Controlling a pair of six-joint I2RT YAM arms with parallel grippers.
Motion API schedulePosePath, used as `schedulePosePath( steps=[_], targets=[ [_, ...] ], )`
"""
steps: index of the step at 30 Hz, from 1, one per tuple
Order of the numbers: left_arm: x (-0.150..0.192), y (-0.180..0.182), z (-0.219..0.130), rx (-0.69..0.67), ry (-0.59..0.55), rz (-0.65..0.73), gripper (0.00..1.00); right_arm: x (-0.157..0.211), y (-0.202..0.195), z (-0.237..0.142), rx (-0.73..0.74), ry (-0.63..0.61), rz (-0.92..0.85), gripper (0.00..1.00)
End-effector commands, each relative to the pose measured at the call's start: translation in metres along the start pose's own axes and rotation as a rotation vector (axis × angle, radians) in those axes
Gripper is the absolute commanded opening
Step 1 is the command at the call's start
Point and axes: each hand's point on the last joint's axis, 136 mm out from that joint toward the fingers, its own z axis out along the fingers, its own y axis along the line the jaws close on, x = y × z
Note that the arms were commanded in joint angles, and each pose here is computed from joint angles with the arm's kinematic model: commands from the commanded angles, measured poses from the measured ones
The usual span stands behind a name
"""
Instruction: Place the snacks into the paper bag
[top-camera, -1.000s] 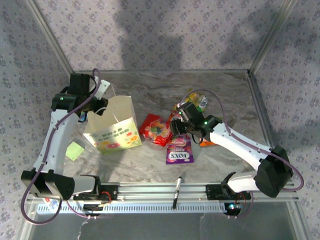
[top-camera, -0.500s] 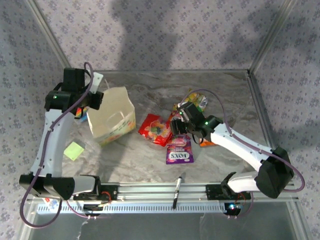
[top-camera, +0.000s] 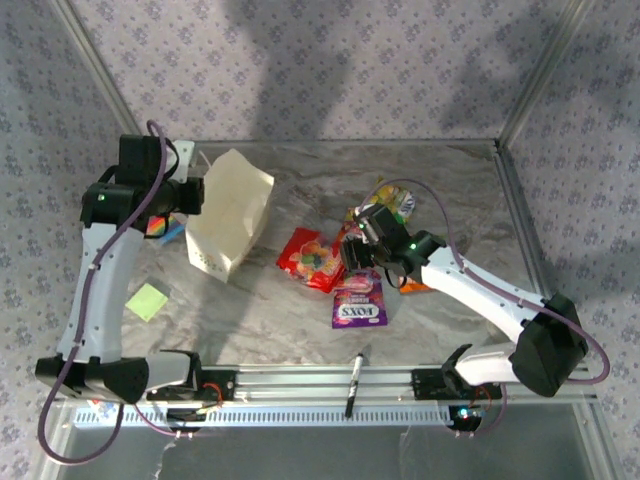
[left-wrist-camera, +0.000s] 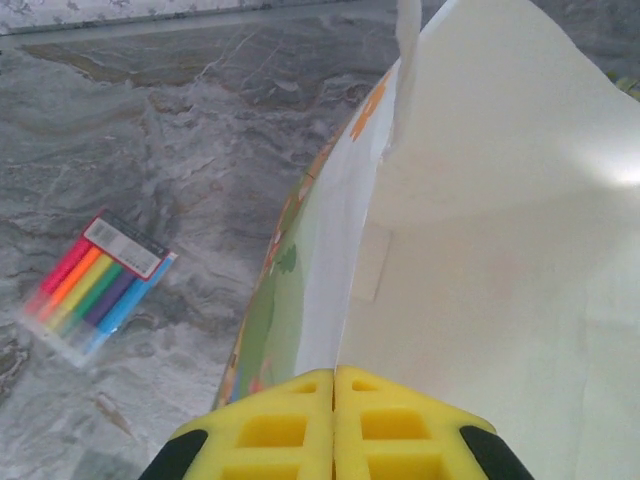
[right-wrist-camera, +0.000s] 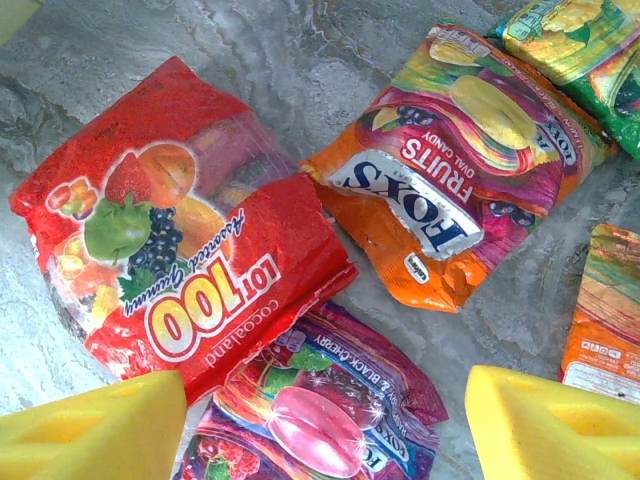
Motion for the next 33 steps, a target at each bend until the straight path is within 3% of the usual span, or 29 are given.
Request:
schedulePosePath(
  steps=[1, 12, 33],
  targets=[
    [-0.008, -0.007, -0.006, 0.045, -0.044, -0.082, 0.07, 0.0, -0.003, -0.009, 0.015, -0.015, -0.022, 0.76],
    [-0.003, -0.005, 0.016, 0.043, -0.001, -0.283, 0.07, 0.0, -0.018, -0.016, 0.031, -0.04, -0.002, 0.77],
    [0.014, -0.02, 0.033, 0.114, 0.058, -0.371, 0.08, 0.003, -0.031, -0.021, 0.023, -0.064, 0.029, 0.77]
  ],
)
